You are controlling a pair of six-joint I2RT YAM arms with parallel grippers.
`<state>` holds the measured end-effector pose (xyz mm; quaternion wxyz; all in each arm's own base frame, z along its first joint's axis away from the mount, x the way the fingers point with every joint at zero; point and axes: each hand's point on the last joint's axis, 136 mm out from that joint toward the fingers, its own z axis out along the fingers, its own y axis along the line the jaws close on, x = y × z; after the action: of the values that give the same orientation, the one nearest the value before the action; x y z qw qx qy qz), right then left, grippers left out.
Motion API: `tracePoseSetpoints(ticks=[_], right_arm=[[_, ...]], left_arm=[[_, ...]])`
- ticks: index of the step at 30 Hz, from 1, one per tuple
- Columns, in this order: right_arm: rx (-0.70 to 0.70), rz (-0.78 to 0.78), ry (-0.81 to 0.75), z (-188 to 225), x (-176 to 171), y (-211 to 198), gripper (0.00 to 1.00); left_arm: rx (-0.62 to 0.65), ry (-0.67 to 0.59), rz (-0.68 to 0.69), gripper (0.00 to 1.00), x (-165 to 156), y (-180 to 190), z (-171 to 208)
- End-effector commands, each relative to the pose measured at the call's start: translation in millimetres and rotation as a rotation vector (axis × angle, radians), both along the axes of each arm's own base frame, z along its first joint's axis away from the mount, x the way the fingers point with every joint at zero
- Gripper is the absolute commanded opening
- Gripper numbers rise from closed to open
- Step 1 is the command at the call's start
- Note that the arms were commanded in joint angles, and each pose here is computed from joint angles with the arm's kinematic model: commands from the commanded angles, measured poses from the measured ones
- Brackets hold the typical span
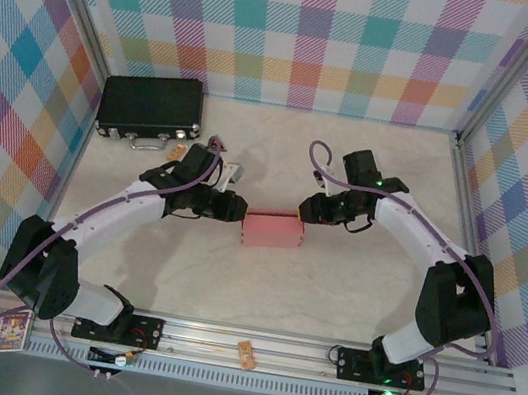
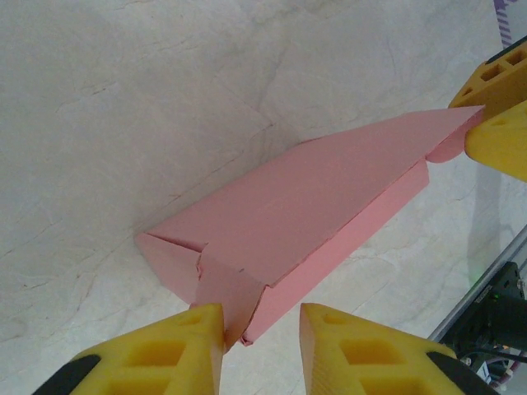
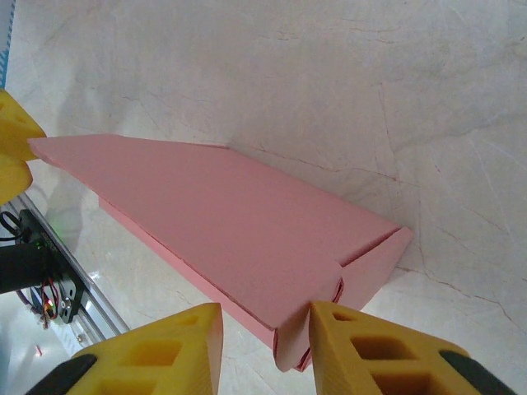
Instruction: Fold the paper box
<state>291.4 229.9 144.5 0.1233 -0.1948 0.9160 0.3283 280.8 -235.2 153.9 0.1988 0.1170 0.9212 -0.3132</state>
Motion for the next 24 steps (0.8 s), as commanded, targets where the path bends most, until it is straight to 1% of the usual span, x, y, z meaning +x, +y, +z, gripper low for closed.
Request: tracePoseSetpoints(ticks=[1,8,12,18,24], right_arm=[[0.022,0.029,-0.005,2.9,-1.7,5.1,0.34],[0.024,0.029,-0.006,3.2,-1.2,5.6,0.34],[0.025,0.027,-0.006,4.1,-0.9,5.6,0.34],[0.023,0.027,-0.003,3.0,-1.5,5.5,0.34],[0.026,0.028,-0.003,2.8,-1.3,6.1,0.34]], left_arm=[[0.019,0.031,0.020,0.31,-4.3,3.6,-3.6],[0.033,0.041,0.021,0.35,-7.4,5.1,-3.6],[0.041,0.051,0.022,0.35,-8.0,5.3,-5.1],[0.020,0.051,0.011,0.30,-9.4,0.1,-1.4],[-0.001,0.064,0.001,0.30,-9.3,-6.1,-2.7]])
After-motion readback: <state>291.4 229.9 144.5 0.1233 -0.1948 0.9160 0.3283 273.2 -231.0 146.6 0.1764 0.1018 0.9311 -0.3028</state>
